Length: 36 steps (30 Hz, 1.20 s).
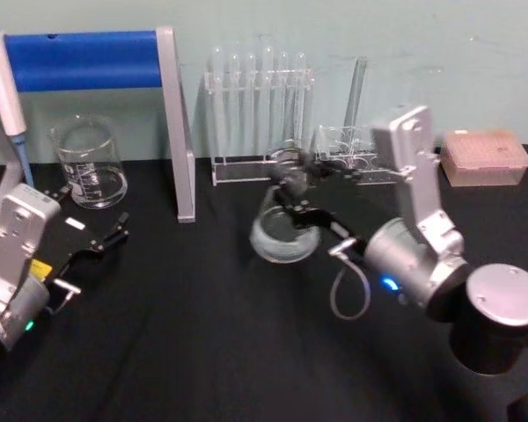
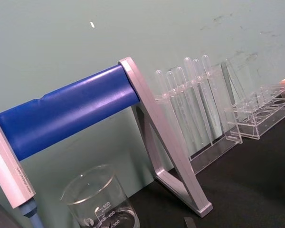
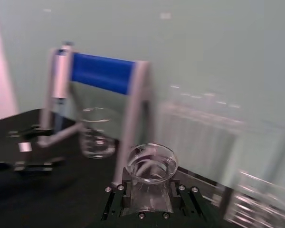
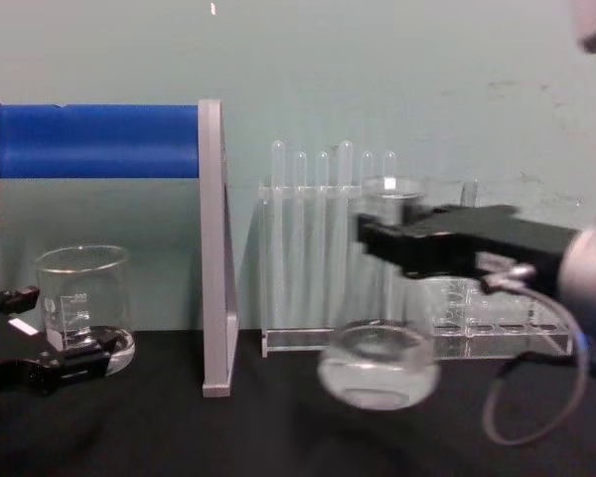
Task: Grasp the erlenmeyer flask with one hand, shake it three times, then place it back.
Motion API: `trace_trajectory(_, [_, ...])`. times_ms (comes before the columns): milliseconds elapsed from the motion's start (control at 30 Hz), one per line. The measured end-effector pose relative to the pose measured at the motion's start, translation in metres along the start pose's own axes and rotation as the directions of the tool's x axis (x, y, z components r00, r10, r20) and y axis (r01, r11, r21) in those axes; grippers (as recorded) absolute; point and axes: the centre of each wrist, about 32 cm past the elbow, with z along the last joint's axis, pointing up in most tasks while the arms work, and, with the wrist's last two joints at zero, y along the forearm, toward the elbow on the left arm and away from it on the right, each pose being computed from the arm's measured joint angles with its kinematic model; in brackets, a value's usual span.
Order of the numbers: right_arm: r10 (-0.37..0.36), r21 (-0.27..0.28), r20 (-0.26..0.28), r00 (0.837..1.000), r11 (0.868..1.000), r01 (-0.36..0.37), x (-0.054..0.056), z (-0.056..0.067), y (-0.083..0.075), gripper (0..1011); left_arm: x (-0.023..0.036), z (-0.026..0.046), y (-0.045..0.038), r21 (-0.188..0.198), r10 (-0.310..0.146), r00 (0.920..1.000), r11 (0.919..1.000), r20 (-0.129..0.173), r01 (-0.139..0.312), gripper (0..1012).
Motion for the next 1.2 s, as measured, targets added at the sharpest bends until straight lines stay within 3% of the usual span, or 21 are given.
trace_trajectory(233, [0.151,0.011,0.003,0.989,0.988,-0.151,-0.012,0.001,0.022,449,0.0000,0.0000,0.0000,0.000,0.000,1.0000,1.0000,0.000,0.000,1001])
trace_trajectory(400, [0.180,0.015,0.002,0.984,0.984,-0.180,-0.014,0.001,0.027,449,0.0000,0.0000,0.0000,0.000,0.000,1.0000,1.0000,0.000,0.000,1001])
trace_trajectory(567, [0.162,0.016,0.002,0.987,0.987,-0.162,-0.012,0.001,0.026,448,0.0000,0.0000,0.0000,0.000,0.000,1.0000,1.0000,0.000,0.000,1001])
trace_trajectory(800, [0.016,0.019,0.004,1.000,1.000,-0.016,0.002,0.000,0.013,449,0.0000,0.0000,0.0000,0.000,0.000,1.0000,1.0000,0.000,0.000,1001])
trace_trajectory(933, [-0.076,0.015,0.005,0.997,0.997,0.075,0.010,-0.001,0.002,449,0.0000,0.0000,0.0000,0.000,0.000,1.0000,1.0000,0.000,0.000,1001])
trace_trajectory(1067, [-0.175,0.005,0.005,0.985,0.985,0.175,0.019,-0.002,-0.014,449,0.0000,0.0000,0.0000,0.000,0.000,1.0000,1.0000,0.000,0.000,1001])
trace_trajectory(1200, [-0.275,-0.004,0.005,0.961,0.961,0.275,0.028,-0.003,-0.031,449,0.0000,0.0000,0.0000,0.000,0.000,1.0000,1.0000,0.000,0.000,1001])
